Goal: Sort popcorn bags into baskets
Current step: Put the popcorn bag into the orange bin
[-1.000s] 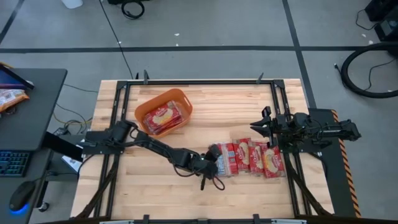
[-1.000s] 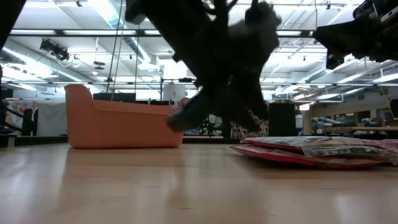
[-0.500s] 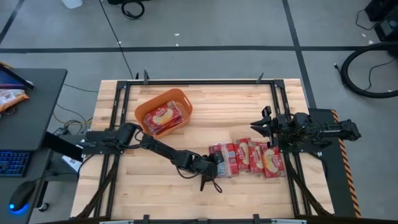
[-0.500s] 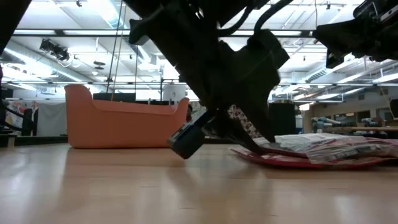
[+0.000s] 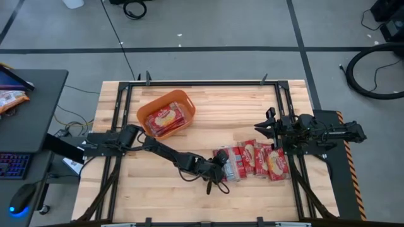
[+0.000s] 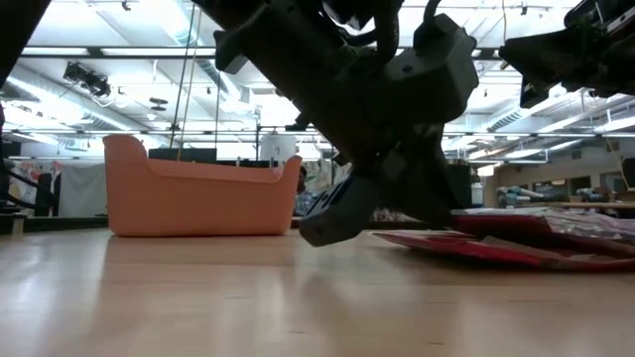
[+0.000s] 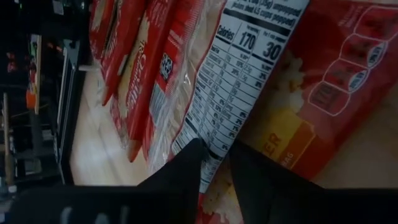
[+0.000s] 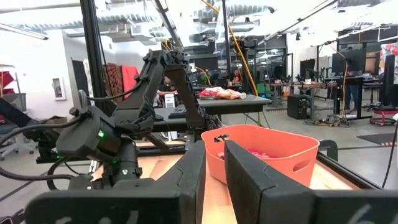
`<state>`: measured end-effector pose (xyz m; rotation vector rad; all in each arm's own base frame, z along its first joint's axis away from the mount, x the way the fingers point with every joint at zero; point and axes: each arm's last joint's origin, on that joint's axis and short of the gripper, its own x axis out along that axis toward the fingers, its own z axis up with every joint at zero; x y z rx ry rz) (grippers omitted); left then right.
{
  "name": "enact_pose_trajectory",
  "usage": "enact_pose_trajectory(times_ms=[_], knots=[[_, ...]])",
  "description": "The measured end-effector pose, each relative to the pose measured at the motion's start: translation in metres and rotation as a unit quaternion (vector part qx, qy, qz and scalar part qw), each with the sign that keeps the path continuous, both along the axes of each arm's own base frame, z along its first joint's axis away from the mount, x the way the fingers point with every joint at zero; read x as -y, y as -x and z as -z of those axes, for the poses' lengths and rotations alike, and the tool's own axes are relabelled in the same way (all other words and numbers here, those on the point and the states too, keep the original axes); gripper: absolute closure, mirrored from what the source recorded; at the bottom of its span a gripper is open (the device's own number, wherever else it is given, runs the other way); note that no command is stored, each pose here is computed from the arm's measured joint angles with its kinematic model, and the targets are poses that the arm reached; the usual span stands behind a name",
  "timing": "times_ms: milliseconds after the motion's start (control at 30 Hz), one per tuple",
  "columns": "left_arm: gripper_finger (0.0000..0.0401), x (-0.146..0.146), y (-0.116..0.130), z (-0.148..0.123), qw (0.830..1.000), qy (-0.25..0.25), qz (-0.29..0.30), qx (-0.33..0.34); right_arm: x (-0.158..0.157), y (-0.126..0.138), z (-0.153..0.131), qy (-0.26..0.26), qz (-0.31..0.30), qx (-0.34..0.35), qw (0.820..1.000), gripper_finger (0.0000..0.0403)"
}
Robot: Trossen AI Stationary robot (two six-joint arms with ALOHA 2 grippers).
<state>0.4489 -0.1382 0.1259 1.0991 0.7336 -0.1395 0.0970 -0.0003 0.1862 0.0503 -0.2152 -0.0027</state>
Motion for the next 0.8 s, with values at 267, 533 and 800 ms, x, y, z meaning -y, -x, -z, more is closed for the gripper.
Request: enact_pose_trajectory(times_ms=[267,533,800], knots=[[0.0387,-0.005,-0.003,-0.002,0.999,0.018,-0.018,0.02,0.0,0.0,0.0,0.0,0.0,0.0,1.0,0.0337],[0.0395,-0.005,-0.003,-0.03,0.993,-0.034,-0.072,0.088,0.0,0.0,0.0,0.0,0.0,0.0,1.0,0.0337],[0.0396,-0.015,0.027,-0.1,0.976,0.018,-0.177,0.125,0.0,0.0,-0.001,0.0,0.0,0.003,1.0,0.0337]])
